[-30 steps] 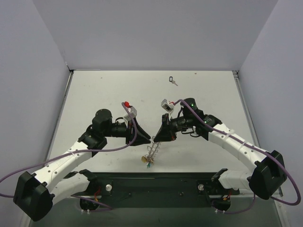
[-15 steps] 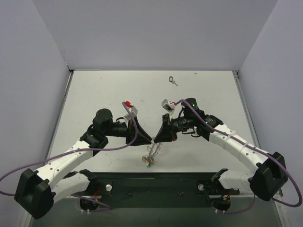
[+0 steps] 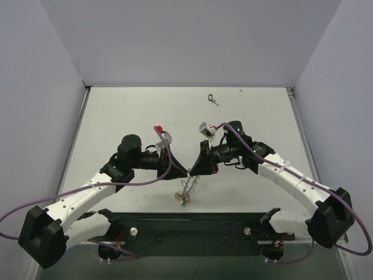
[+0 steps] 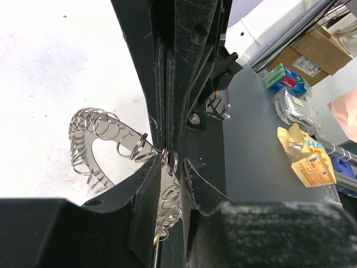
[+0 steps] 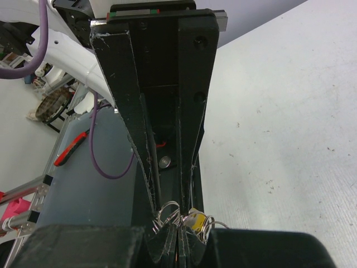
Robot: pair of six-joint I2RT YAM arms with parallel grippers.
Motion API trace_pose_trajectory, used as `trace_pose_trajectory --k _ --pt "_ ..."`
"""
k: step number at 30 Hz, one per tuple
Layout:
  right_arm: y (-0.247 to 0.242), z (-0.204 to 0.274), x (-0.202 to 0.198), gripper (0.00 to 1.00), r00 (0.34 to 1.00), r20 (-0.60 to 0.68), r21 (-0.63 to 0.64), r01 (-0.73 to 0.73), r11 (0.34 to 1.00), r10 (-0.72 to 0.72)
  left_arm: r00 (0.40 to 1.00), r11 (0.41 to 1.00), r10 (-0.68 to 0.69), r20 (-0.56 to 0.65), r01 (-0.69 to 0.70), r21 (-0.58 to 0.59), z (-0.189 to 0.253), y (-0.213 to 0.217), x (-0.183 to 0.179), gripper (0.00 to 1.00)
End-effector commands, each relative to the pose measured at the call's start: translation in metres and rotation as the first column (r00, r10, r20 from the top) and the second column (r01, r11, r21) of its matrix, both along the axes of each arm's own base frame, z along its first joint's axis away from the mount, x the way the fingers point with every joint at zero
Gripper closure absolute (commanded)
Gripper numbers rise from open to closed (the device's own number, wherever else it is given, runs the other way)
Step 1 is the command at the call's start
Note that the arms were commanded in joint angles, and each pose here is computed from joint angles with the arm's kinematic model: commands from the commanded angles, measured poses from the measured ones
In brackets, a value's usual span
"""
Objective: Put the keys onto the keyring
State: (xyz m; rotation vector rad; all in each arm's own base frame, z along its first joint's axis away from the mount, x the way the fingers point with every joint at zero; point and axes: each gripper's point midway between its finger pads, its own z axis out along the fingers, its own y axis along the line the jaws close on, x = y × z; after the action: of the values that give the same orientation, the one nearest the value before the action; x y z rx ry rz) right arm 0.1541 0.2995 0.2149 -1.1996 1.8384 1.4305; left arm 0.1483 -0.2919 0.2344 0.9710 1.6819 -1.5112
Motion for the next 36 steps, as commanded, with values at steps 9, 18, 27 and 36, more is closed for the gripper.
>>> trace_pose_trajectory --k 9,18,27,36 --pt "0.004 0.042 -0.005 1.0 0.992 0.115 0.105 -0.066 0.992 0.054 1.0 1.0 -0.003 0.016 0.002 0.017 -0.009 -0.005 0.003 0.7" --pt "0.004 0.04 -0.004 1.0 0.993 0.11 0.102 -0.064 0.993 0.053 0.999 1.0 -0.03 0.027 0.031 -0.008 -0.004 -0.013 0.001 0.74" --pt "0.004 0.037 -0.003 1.0 0.993 0.105 0.095 -0.058 0.994 0.048 0.998 0.998 -0.049 0.04 0.05 -0.035 0.004 -0.02 -0.002 0.83" --pt "0.003 0.033 0.002 1.0 0.994 0.108 0.08 -0.023 0.997 0.014 0.999 0.999 -0.027 0.044 0.029 -0.038 0.003 -0.019 0.0 1.0"
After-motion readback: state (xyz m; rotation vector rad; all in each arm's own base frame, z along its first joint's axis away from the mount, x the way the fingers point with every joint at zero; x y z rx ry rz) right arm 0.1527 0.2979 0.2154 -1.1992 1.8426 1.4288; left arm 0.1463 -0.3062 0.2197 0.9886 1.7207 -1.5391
